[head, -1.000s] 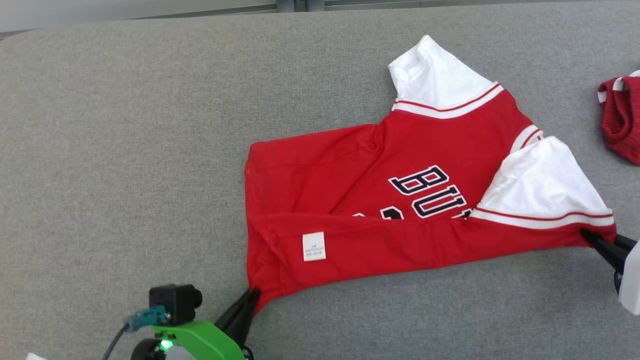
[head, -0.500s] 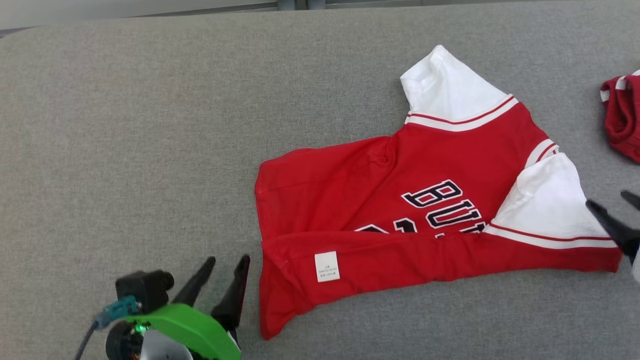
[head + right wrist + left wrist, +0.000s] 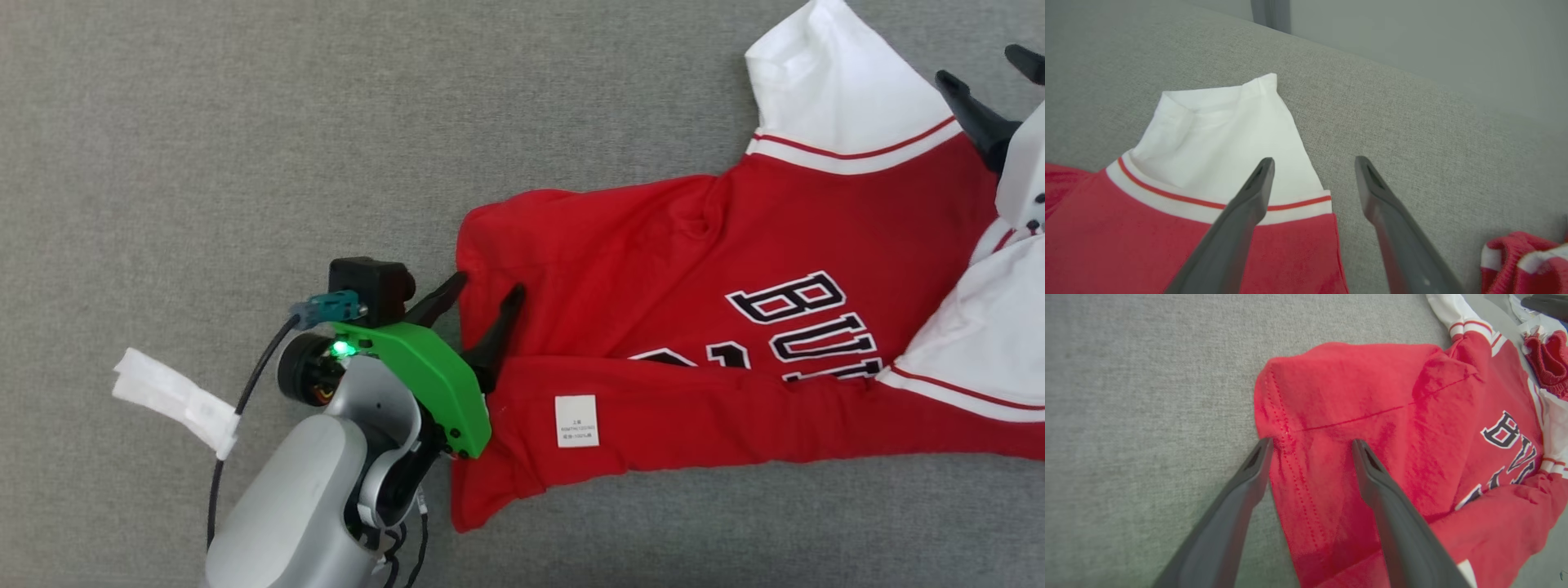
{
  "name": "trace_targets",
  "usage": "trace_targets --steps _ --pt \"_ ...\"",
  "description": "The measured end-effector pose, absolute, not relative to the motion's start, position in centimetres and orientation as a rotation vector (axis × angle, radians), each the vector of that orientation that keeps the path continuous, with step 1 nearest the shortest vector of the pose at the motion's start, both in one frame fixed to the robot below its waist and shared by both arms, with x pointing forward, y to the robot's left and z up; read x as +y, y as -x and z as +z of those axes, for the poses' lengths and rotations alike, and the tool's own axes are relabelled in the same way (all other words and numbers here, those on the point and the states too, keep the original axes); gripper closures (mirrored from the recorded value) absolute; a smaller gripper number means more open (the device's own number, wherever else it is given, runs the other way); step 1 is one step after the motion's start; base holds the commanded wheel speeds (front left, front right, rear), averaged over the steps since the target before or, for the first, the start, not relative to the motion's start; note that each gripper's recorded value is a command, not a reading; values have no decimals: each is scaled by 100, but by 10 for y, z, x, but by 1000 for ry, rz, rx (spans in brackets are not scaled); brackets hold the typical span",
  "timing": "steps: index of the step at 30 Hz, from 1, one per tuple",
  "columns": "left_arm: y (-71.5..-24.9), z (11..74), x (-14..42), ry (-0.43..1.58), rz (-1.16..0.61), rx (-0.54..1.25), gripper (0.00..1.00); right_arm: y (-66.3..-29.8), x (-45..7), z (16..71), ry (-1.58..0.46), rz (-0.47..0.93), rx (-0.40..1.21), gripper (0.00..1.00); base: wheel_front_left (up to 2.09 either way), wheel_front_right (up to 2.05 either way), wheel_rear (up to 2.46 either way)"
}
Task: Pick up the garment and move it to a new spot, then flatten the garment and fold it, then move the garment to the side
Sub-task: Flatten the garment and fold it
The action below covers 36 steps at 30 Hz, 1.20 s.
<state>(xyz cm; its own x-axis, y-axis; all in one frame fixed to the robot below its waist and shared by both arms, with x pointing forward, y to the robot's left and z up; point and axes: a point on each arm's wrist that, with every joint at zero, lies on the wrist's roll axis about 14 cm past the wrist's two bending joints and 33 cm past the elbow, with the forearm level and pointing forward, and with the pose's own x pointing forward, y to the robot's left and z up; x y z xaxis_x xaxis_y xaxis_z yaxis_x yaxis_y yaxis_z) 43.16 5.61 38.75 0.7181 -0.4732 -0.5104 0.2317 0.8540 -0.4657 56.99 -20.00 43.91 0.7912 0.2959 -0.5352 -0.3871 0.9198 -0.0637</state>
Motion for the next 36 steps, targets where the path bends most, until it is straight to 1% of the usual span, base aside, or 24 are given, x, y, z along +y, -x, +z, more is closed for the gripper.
trace_targets --steps 3,4,5,6,7,8,9,10,11,12,13,14,15,16,17,19,20,21,22,24,25,26,36 --pt "-430 379 53 374 -419 691 0 -590 -188 420 188 374 581 0 0 0 0" --pt "-431 377 54 362 -418 695 16 -594 -183 416 187 381 586 0 0 0 0" --pt "-430 375 55 363 -416 702 30 -599 -177 409 184 390 596 0 0 0 0" --pt "-429 374 55 374 -415 706 35 -602 -170 403 179 401 603 0 0 0 0" --pt "-428 373 55 383 -416 711 36 -604 -163 398 176 413 608 0 0 0 0" --pt "-426 372 55 389 -419 717 31 -606 -155 392 175 430 615 0 0 0 0" --pt "-424 371 56 395 -421 721 13 -608 -149 387 175 442 622 0 0 0 0" --pt "-424 371 57 399 -418 722 2 -610 -144 382 178 452 629 0 0 0 0" --pt "-424 371 56 401 -419 722 0 -611 -141 380 181 459 631 0 0 0 0" --pt "-423 371 56 397 -424 725 2 -613 -138 376 183 464 635 0 0 0 0" --pt "-423 370 56 396 -424 726 9 -615 -136 374 183 465 639 0 0 0 0" --pt "-422 370 55 398 -425 729 33 -616 -135 371 181 467 645 0 0 0 0" --pt "-422 368 55 399 -426 735 51 -618 -134 368 182 468 651 0 0 0 0" --pt "-422 367 55 398 -425 739 54 -619 -133 366 185 469 655 0 0 0 0" --pt "-422 364 57 392 -417 744 60 -620 -132 365 186 470 658 0 0 0 0" --pt "-425 361 59 373 -409 749 64 -619 -130 361 183 474 665 0 0 0 0" --pt "-425 360 60 373 -404 750 69 -620 -129 361 182 477 662 5 0 0 0" --pt "-426 359 60 372 -403 751 74 -619 -128 359 181 479 666 15 0 0 0" --pt "-427 358 59 370 -404 753 76 -619 -127 359 179 484 666 51 0 0 0" --pt "-430 357 57 367 -410 752 78 -619 -123 358 172 495 662 79 0 0 0" --pt "-431 357 56 366 -414 751 85 -618 -120 358 164 501 665 100 0 0 0" --pt "-433 357 55 366 -415 749 100 -617 -118 357 151 507 664 100 0 0 0" --pt "-443 359 52 365 -416 707 100 -621 -115 369 119 521 599 100 0 0 0"
